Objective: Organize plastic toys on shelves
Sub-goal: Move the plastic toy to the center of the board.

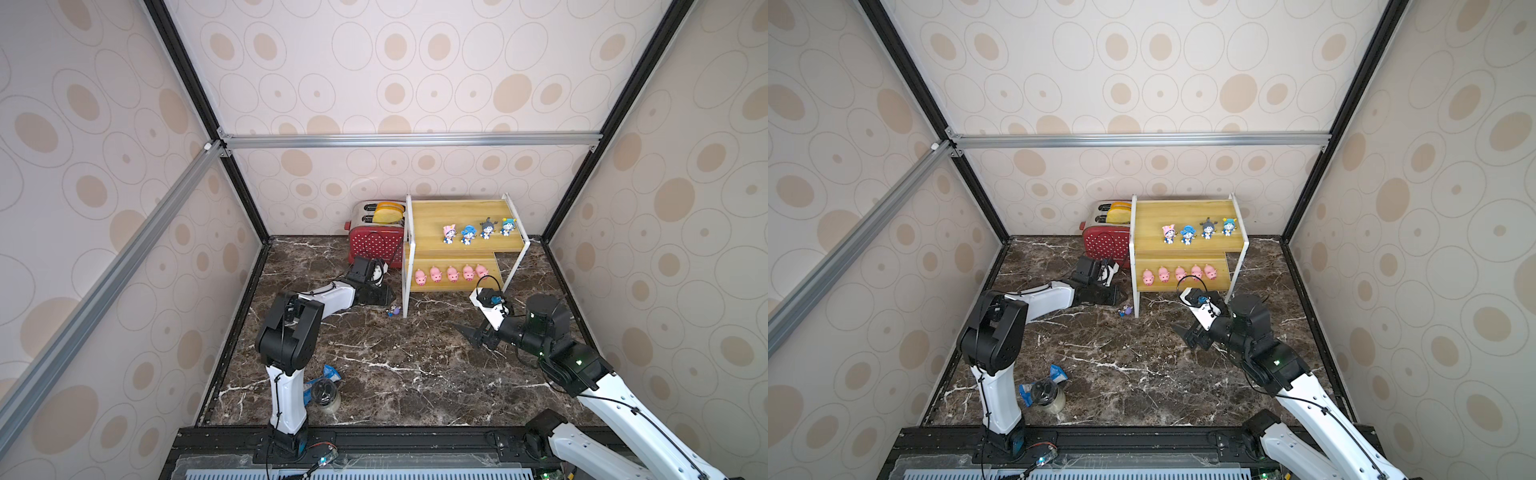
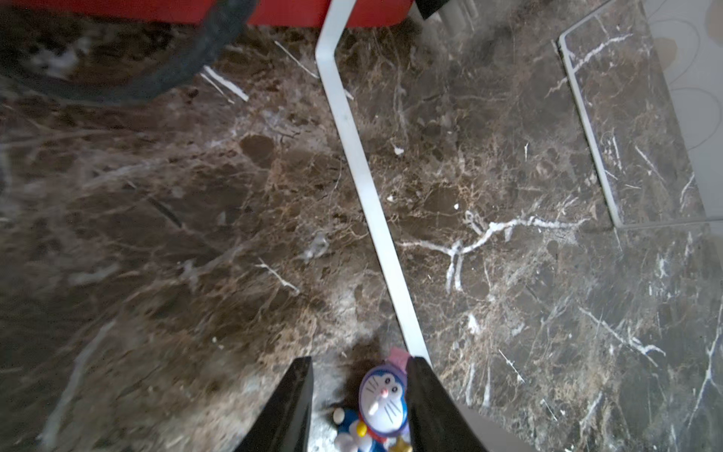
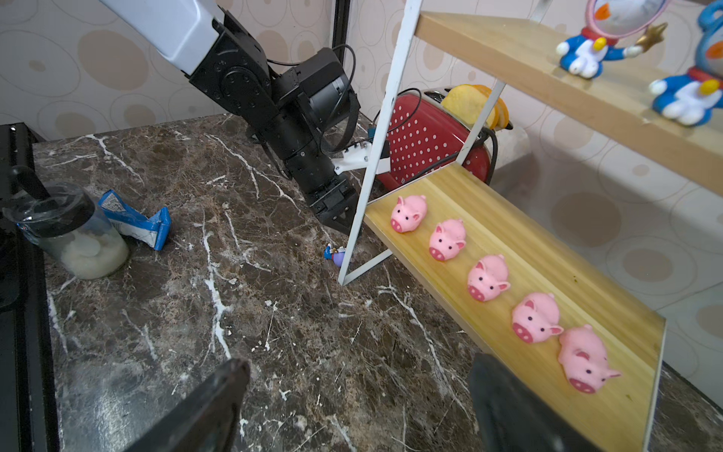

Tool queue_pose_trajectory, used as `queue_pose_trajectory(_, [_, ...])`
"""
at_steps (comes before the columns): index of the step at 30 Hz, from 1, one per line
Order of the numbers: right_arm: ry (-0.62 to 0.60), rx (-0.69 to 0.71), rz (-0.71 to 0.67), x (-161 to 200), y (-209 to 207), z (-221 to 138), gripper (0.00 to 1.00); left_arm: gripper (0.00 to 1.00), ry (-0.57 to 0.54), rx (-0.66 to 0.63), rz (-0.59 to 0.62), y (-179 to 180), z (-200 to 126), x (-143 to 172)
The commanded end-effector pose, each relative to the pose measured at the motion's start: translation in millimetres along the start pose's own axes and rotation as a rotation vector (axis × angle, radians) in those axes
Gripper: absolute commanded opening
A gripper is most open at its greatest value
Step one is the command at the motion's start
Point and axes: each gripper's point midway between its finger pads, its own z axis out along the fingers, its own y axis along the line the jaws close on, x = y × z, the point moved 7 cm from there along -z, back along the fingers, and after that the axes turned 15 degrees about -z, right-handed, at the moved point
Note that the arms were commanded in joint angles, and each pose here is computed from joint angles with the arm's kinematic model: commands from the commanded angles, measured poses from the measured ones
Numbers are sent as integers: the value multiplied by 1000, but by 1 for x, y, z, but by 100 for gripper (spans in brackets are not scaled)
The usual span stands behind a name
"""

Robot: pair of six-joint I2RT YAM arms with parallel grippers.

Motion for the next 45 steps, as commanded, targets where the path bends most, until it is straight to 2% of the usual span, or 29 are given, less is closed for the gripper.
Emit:
queue_pose_trajectory(1, [29, -7, 32, 10, 4, 4, 93, 36, 65, 22, -57, 6, 12, 10])
queue_pose_trajectory(5, [48, -51, 45, 18, 8, 16, 93, 24, 178, 20, -111, 10, 19, 35])
queue_pose_trajectory(12, [62, -104, 74, 29, 15, 33, 93, 20, 259, -40, -215, 24, 6, 91])
queue_pose_trajectory(17, [91, -156, 117, 43, 23, 46, 93, 21, 260, -45, -224, 16, -6, 120])
queue_pose_trajectory(23, [93, -203, 188, 57, 32, 60, 92, 21, 232, -20, -262, 15, -17, 135])
queue_pose_trajectory(27, [119, -178, 204, 65, 34, 59, 92, 26, 167, -83, -145, 12, -45, 130])
queue_pose_trajectory(31, [147, -30, 219, 73, 26, 49, 93, 36, 141, -201, 49, -5, -65, 132])
queue_pose_trajectory(34, [174, 66, 220, 79, 21, 41, 94, 39, 122, -304, 192, -22, -67, 136])
queue_pose_trajectory(37, [195, 142, 221, 84, 17, 33, 95, 42, 56, -428, 316, -40, -67, 137])
queue_pose_trajectory(40, [210, 220, 220, 88, 13, 25, 95, 44, 0, -539, 397, -57, -67, 138])
queue_pose_trajectory(45, [230, 320, 232, 95, 9, 14, 95, 47, -44, -565, 487, -86, -55, 143])
